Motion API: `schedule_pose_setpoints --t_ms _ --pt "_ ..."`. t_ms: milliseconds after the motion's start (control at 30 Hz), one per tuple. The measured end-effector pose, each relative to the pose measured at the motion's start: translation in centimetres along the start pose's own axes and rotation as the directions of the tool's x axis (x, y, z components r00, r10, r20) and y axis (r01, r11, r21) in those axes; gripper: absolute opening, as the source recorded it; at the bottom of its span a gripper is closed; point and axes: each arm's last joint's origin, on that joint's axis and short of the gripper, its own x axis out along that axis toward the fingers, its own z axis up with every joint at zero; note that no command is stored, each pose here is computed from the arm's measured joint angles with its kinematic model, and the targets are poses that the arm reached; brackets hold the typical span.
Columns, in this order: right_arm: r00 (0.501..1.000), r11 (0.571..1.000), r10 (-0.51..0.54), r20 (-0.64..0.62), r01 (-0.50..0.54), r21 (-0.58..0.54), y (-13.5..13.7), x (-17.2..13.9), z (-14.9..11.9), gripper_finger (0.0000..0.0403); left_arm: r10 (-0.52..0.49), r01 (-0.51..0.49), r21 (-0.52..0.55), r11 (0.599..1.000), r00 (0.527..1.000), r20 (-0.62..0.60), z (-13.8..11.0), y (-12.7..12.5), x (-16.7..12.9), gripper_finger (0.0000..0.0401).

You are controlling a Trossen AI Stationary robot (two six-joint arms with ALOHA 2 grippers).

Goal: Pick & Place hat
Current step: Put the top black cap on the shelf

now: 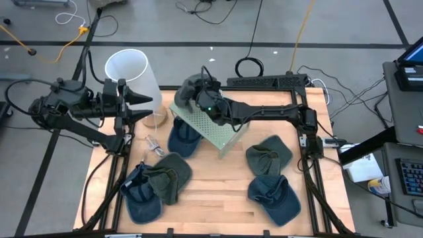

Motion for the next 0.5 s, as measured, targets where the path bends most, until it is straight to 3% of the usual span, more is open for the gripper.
schedule_pose_setpoints --t_ms 100,500 --pt "0.998 0.998 -0.037 -0.042 0.039 0.041 -0.3 -0.5 -0.7 0.0021 -0.016 0.016 0.001 1.000 1.000 -0.008 -0.1 0.0 0.0 0.0223" --pt "0.986 0.991 -0.133 -0.100 0.134 0.004 -1.5 -1.1 -1.8 0.0021 -0.051 0.051 -0.001 0.999 0.999 -0.017 -0.1 -0.1 0.0 0.0222"
